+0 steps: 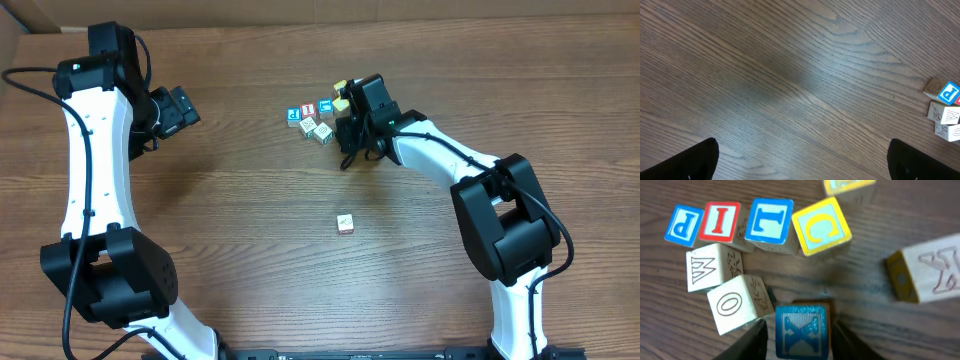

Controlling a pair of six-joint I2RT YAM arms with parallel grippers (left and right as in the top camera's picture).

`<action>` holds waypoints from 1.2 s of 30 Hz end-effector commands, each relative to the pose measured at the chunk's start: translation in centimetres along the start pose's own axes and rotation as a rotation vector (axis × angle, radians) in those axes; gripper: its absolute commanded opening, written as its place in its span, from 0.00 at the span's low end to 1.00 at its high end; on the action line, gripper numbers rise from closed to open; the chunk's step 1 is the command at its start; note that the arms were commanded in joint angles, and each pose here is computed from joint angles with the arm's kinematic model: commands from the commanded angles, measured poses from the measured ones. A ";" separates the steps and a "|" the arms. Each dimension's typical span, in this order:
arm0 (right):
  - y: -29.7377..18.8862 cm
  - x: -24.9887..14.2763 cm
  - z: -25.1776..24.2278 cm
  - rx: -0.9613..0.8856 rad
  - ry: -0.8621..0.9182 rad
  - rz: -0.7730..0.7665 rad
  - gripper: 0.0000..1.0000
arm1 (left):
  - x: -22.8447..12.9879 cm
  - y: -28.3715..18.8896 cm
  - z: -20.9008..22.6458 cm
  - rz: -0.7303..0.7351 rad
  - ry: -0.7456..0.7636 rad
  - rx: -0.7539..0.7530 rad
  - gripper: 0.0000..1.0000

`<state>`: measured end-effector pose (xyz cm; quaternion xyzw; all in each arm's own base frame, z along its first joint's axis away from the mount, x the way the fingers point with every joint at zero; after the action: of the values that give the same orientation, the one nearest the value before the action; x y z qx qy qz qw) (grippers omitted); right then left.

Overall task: Flip 3 blocks
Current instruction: 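Move the right gripper back over the cluster and grasp the blue X block, then carry the blue X block forward and lower it near the placed block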

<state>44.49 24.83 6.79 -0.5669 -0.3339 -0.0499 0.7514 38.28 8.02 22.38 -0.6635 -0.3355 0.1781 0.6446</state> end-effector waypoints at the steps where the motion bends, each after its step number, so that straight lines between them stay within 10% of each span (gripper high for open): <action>1: -0.9 1.4 -0.2 -0.027 -0.007 -0.030 0.41 | 0.2 -0.3 -0.5 -0.010 0.004 -0.013 1.00; 10: -1.1 1.2 -0.3 -0.027 -0.005 -0.022 0.54 | 0.2 -0.3 -0.5 -0.010 0.004 -0.013 1.00; 36: -12.0 3.9 1.6 -0.013 0.020 -0.086 0.32 | 0.2 -0.3 -0.5 -0.011 0.004 -0.013 1.00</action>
<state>42.34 23.46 15.98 -0.5602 -0.3548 -0.0734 0.7449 38.28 8.01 22.38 -0.6636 -0.3353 0.1782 0.6446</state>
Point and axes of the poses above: each gripper's point midway between its finger pads, its own y axis out along the fingers, its own z axis along the line the jaws close on, x = y × z, the point moved 5 cm from there along -y, back along the fingers, and after that the axes turned 9 degrees about -y, right-handed, at the moved point
